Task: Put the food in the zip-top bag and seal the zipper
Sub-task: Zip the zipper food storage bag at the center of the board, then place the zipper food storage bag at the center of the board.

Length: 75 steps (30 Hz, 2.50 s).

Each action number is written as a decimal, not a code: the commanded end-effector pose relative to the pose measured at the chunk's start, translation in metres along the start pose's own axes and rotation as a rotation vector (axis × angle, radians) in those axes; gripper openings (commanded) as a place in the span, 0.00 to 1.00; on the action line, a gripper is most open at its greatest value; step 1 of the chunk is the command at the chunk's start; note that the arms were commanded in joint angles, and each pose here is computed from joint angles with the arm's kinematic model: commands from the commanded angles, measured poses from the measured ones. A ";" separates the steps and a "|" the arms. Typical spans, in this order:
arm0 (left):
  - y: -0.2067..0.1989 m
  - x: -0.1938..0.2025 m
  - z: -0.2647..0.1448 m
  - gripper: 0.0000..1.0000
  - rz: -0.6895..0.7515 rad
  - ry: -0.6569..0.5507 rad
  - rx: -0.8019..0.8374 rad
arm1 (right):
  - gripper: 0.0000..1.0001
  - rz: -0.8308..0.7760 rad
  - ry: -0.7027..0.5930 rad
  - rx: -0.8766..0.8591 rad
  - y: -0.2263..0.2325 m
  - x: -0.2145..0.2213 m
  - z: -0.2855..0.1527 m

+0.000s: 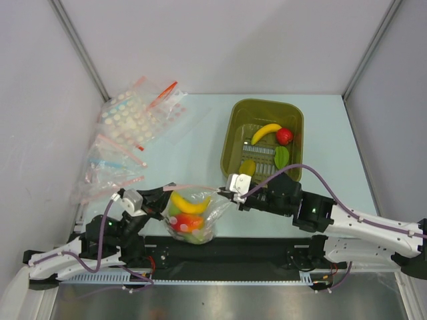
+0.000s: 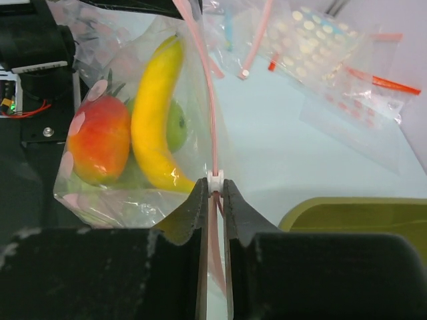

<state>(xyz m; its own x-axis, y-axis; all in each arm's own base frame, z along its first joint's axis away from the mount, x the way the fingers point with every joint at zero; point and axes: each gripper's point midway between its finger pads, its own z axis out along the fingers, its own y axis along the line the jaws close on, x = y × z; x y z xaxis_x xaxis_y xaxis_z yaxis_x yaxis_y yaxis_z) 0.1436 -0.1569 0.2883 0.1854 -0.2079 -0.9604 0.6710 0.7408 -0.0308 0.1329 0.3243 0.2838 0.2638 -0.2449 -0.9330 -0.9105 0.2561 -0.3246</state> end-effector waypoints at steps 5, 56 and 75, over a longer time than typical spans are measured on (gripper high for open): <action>0.058 -0.022 -0.019 0.00 -0.108 -0.074 -0.297 | 0.01 0.034 0.138 0.134 -0.030 0.011 -0.023; 0.077 0.030 0.104 0.01 -0.175 0.162 -0.452 | 0.00 0.254 0.101 0.384 -0.114 0.038 -0.010; 0.059 0.011 0.099 0.82 -0.241 0.056 -0.331 | 0.97 0.478 -0.037 0.760 -0.154 0.041 -0.058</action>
<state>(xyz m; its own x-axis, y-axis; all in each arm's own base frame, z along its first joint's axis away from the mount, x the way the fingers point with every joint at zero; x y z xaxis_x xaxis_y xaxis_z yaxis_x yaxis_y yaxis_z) 0.2597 -0.1780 0.2920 -0.0171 -0.3315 -0.9433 0.3967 0.8638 -0.3107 0.2599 0.2339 0.2791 -0.1152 -0.0444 -0.9923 -0.5394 0.8417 0.0250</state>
